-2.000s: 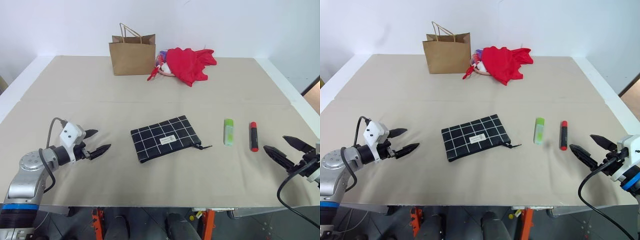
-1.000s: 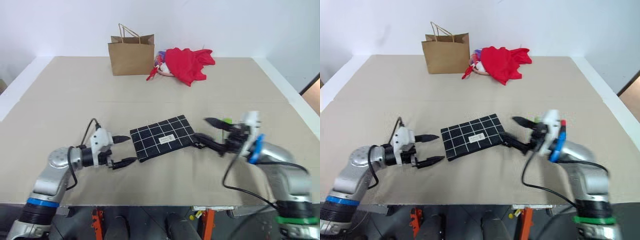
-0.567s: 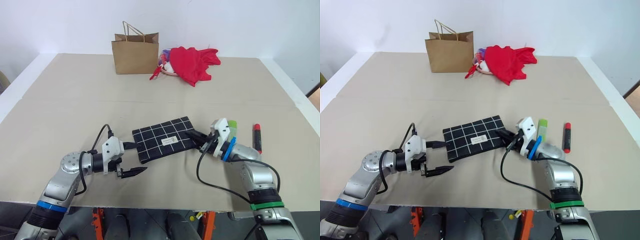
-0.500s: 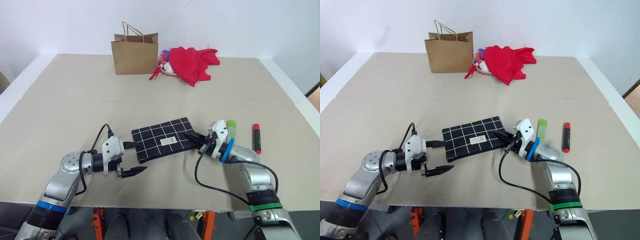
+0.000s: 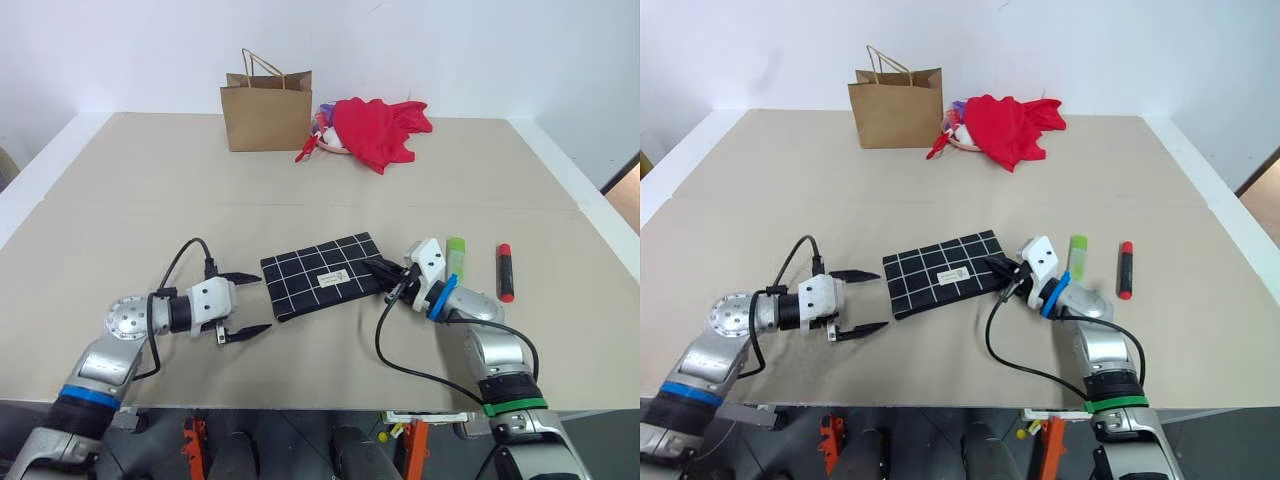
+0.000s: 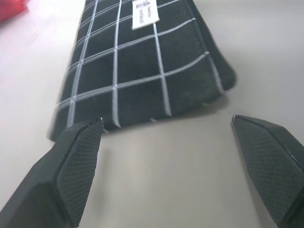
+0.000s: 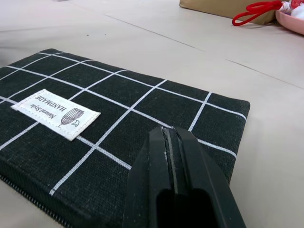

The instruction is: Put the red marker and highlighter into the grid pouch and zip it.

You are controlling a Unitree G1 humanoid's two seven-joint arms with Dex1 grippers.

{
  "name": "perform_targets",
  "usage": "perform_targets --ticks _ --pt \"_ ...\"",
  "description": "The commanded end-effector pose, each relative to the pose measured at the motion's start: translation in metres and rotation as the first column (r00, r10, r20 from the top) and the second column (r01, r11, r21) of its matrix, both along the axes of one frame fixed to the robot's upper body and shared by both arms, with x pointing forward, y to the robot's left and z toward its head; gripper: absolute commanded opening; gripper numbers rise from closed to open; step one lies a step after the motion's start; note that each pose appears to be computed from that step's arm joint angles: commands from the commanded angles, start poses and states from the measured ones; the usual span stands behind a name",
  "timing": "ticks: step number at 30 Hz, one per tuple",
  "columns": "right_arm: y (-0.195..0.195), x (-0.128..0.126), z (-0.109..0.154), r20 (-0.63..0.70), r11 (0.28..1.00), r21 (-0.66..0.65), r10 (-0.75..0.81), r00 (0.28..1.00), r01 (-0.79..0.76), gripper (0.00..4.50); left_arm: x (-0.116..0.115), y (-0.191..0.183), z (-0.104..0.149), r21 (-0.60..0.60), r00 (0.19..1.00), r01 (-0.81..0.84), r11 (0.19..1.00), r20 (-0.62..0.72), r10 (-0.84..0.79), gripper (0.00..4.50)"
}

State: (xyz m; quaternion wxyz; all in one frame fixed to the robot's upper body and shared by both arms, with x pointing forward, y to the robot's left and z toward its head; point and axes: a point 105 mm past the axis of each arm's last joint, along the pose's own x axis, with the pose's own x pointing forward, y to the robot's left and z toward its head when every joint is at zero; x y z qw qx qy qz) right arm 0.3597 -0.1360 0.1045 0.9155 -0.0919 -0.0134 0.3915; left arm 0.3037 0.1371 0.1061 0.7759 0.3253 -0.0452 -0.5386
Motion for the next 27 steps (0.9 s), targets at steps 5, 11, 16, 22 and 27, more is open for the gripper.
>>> perform_targets --ticks 5,11,16,22,27 --pt "0.008 0.002 0.006 0.027 1.000 0.001 0.015 1.000 -0.015 0.01 0.006 -0.031 -0.004 0.021 0.989 0.131 0.991 0.066 -0.132 4.50" --pt "0.007 0.002 0.008 0.036 1.000 0.004 0.009 0.999 -0.009 0.01 0.009 -0.041 -0.012 0.058 0.981 0.187 0.981 0.040 -0.189 4.50" --pt "0.007 0.001 0.010 0.042 1.000 0.004 0.010 0.999 -0.010 0.00 0.012 -0.038 -0.016 0.112 0.975 0.212 0.971 0.039 -0.217 3.32" --pt "0.008 -0.001 0.010 0.044 1.000 -0.001 0.017 0.999 -0.017 0.00 0.015 -0.038 -0.014 0.101 0.973 0.222 0.970 0.035 -0.226 0.33" --pt "0.008 -0.003 0.025 0.083 0.999 0.042 0.024 0.996 -0.028 0.00 0.017 -0.044 -0.005 0.017 0.974 0.226 0.974 0.000 -0.226 0.05"
